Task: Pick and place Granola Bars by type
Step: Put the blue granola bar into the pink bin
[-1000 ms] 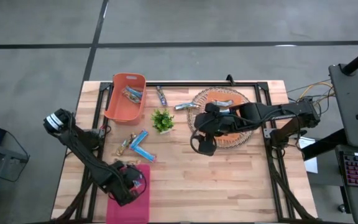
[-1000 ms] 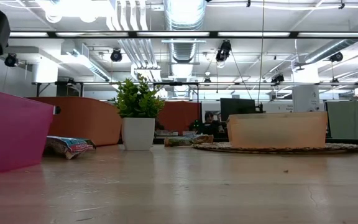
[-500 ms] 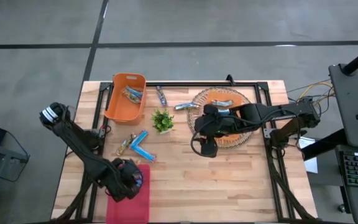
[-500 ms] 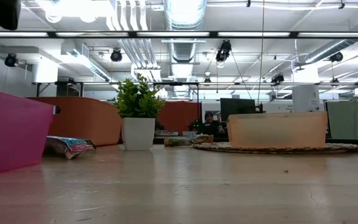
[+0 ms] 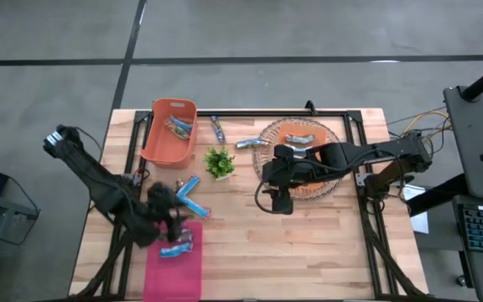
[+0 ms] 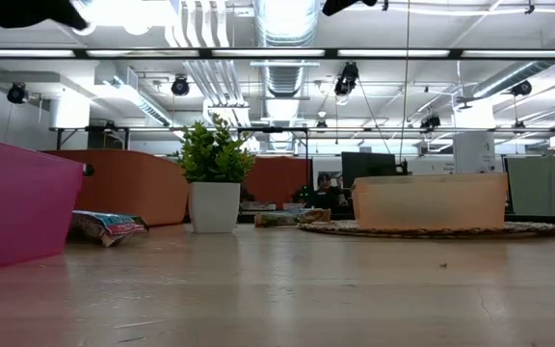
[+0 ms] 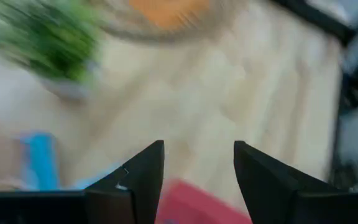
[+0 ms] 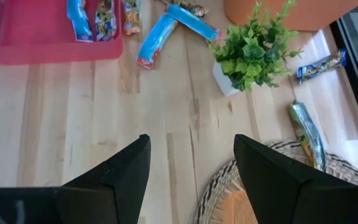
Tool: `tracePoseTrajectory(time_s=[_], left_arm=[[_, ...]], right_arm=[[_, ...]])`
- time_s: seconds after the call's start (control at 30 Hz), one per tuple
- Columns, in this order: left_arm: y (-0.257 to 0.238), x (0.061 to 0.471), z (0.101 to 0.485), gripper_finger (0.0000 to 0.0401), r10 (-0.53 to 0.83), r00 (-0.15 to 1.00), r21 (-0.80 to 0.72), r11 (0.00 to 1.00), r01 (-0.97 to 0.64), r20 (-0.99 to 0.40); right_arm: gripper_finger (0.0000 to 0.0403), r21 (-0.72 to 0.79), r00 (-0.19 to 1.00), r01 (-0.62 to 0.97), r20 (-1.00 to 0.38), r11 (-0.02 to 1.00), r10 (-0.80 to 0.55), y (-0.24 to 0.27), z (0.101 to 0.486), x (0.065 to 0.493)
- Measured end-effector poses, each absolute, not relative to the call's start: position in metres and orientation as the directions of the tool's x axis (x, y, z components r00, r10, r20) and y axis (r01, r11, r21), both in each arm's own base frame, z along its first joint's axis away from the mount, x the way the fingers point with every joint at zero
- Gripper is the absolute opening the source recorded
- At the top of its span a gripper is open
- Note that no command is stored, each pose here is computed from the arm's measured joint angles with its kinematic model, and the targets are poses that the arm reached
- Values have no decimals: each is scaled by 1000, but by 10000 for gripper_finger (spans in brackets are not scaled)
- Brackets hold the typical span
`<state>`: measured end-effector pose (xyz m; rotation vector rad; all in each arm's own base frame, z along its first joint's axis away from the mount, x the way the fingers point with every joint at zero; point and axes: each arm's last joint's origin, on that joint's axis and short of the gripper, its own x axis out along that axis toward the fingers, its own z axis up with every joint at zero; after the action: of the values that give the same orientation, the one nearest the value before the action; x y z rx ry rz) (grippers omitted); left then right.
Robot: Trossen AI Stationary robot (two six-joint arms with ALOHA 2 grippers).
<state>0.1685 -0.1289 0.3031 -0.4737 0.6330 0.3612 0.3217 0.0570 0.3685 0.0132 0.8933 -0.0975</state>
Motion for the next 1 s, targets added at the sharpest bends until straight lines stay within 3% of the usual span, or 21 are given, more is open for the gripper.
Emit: tracePoseTrajectory(time_s=[0.23,0.43,0.57,0.73,1.0], left_arm=[[-64,158,344,174,403,762,-342,718,-607,-506],[-31,161,365,174,516,754,-247,733,-634,-405],[-19,167,372,174,562,756,-278,708,-650,-336],[-8,180,374,174,558,764,-289,710,-642,-325],[6,199,361,174,568,719,-169,725,-668,-401]], right_arm=[[219,-29,629,93,-773,995,-81,57,367,324],[219,-64,658,44,-749,997,-77,57,370,327],[219,-105,675,84,-726,991,-134,55,371,328],[222,20,683,287,-705,958,-190,40,374,330],[253,39,754,264,-631,964,-181,34,389,318]])
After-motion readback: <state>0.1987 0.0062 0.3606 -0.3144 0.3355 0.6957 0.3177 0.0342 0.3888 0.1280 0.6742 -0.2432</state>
